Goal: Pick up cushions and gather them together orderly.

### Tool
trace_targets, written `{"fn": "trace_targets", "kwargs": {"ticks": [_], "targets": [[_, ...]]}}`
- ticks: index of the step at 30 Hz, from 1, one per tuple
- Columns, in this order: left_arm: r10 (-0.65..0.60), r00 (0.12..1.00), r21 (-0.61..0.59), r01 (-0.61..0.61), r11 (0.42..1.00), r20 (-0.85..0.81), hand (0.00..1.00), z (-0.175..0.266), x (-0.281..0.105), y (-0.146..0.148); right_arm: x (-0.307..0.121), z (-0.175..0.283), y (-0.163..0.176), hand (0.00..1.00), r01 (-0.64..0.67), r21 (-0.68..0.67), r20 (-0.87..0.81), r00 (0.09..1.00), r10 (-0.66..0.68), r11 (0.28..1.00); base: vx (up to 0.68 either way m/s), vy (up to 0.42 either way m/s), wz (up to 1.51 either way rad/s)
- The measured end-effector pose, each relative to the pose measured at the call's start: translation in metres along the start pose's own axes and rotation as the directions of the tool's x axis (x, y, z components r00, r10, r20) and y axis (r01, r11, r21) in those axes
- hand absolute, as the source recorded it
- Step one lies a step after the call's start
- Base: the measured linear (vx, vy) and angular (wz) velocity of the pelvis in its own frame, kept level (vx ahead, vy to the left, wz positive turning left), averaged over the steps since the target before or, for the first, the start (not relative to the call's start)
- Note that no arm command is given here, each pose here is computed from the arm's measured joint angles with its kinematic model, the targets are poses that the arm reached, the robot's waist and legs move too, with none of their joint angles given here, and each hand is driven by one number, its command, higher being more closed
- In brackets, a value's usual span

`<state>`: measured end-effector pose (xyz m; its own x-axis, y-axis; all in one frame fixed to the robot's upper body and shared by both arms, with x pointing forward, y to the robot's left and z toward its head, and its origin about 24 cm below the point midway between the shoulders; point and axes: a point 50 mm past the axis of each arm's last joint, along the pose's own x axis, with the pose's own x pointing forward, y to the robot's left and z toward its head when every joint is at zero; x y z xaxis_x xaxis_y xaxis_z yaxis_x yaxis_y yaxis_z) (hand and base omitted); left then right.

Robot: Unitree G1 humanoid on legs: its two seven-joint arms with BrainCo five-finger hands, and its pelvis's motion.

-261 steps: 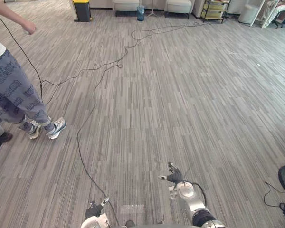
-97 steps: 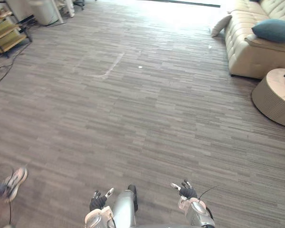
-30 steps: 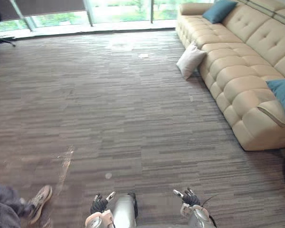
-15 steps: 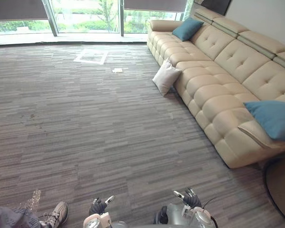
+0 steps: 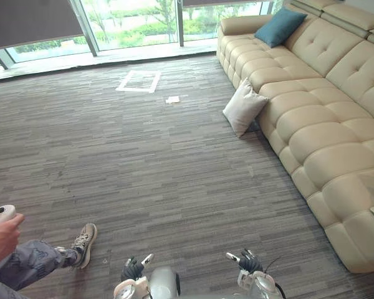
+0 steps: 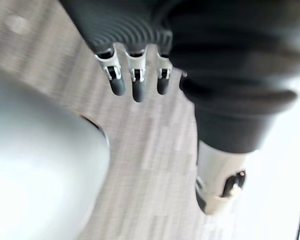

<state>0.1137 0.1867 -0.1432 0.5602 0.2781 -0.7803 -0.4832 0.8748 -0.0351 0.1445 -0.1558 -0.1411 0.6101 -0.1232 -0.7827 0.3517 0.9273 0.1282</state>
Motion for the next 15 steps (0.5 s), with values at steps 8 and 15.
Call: {"fn": "trace_targets", "kwargs": {"ticks": [8, 15], "targets": [[-0.008, 1.000, 0.054, 0.009, 0.999, -0.010, 0.00, 0.002, 0.003, 0.004, -0.002, -0.007, -0.001, 0.00, -0.008, -0.013, -0.020, 1.000, 0.008, 1.000, 0.53, 0.281, -0.13], [-0.015, 0.999, 0.085, 0.019, 0.996, -0.047, 0.00, -0.003, 0.005, 0.002, -0.007, -0.004, -0.016, 0.00, 0.042, 0.041, 0.022, 0.999, -0.042, 0.998, 0.36, 0.017, 0.55]]}}
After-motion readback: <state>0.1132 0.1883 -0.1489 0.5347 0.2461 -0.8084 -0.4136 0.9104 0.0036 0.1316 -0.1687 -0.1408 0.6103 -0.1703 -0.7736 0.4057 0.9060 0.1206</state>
